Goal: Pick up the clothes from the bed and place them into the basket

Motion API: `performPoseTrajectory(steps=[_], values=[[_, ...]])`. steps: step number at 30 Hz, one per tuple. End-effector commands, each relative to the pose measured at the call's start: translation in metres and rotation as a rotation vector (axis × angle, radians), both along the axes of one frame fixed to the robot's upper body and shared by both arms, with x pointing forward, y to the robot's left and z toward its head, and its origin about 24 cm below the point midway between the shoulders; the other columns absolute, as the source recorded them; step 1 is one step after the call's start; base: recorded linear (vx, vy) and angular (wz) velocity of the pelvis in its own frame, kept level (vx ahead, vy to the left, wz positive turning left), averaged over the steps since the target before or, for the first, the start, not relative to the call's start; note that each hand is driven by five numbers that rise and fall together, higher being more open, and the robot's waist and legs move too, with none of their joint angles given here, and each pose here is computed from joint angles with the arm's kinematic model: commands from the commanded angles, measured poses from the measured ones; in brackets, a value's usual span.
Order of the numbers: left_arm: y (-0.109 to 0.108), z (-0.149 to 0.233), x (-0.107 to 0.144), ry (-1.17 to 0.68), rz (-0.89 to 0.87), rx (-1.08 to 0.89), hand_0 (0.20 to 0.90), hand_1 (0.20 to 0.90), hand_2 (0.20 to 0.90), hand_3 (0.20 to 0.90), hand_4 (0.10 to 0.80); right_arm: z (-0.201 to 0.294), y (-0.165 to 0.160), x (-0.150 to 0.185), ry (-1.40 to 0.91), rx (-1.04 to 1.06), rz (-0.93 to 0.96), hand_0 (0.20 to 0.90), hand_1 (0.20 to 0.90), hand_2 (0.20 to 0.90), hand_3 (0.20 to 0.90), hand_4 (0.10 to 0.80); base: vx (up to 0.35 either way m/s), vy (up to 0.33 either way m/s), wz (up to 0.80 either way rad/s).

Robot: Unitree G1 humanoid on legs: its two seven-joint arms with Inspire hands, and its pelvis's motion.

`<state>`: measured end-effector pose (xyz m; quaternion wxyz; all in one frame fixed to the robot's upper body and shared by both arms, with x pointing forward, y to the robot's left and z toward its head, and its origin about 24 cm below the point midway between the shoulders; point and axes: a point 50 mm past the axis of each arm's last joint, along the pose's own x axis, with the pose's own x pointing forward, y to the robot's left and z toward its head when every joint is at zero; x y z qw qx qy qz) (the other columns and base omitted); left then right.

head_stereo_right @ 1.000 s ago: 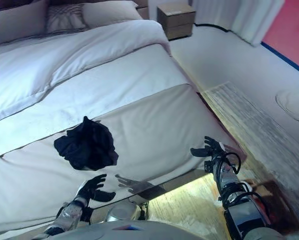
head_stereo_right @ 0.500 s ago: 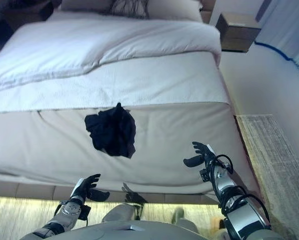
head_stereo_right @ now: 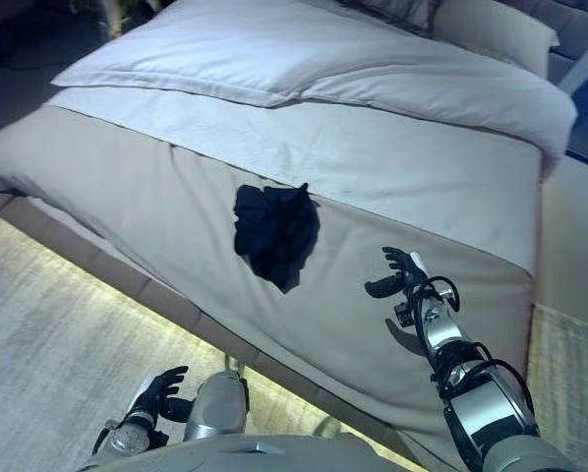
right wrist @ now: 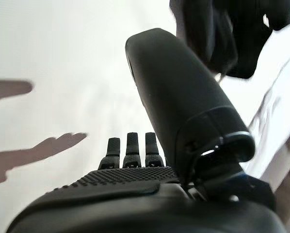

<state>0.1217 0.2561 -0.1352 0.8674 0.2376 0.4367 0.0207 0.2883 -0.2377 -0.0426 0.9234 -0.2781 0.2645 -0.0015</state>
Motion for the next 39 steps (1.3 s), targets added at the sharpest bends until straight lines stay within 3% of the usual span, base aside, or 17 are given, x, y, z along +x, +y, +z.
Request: performPoseTrajectory(steps=[1,5,12,22,31,34,39], values=[[-0.019,0.021,0.038,-0.180,-0.211,-0.055,0.900,0.900,0.900,0.900,0.800,0.035,-0.011,0.024,-0.152,-0.114,0.027,0.900,0.900,0.900,0.900,0.800,0.189,0.228,0.43],[-0.013,0.030,0.053,-0.192,-0.256,-0.023,0.900,0.900,0.900,0.900,0.800,0.039,-0.006,0.030,-0.180,-0.180,0.078,0.900,0.900,0.900,0.900,0.800,0.145,0.062,0.21],[0.007,0.054,0.095,-0.287,-0.166,0.042,0.900,0.900,0.900,0.900,0.800,0.110,0.020,0.076,-0.494,-0.437,0.212,0.900,0.900,0.900,0.900,0.800,-0.070,-0.246,0.34],[0.027,0.048,0.064,-0.214,-0.207,0.099,0.900,0.900,0.900,0.900,0.800,0.175,0.028,0.096,-0.696,-0.602,0.352,0.900,0.900,0.900,0.900,0.800,0.071,-0.108,0.26],[0.028,0.054,0.068,-0.263,-0.223,0.085,0.900,0.900,0.900,0.900,0.800,0.221,0.032,0.112,-0.815,-0.703,0.294,0.900,0.900,0.900,0.900,0.800,0.023,-0.035,0.08],[0.027,0.057,0.074,-0.277,-0.217,0.077,0.900,0.900,0.900,0.900,0.800,0.227,0.029,0.118,-0.765,-0.714,0.258,0.900,0.900,0.900,0.900,0.800,0.063,-0.018,0.04],[0.022,0.065,0.084,-0.345,-0.210,0.035,0.900,0.900,0.900,0.900,0.800,0.207,-0.005,0.119,-0.451,-0.727,0.086,0.900,0.900,0.900,0.900,0.800,-0.017,0.011,-0.05]])
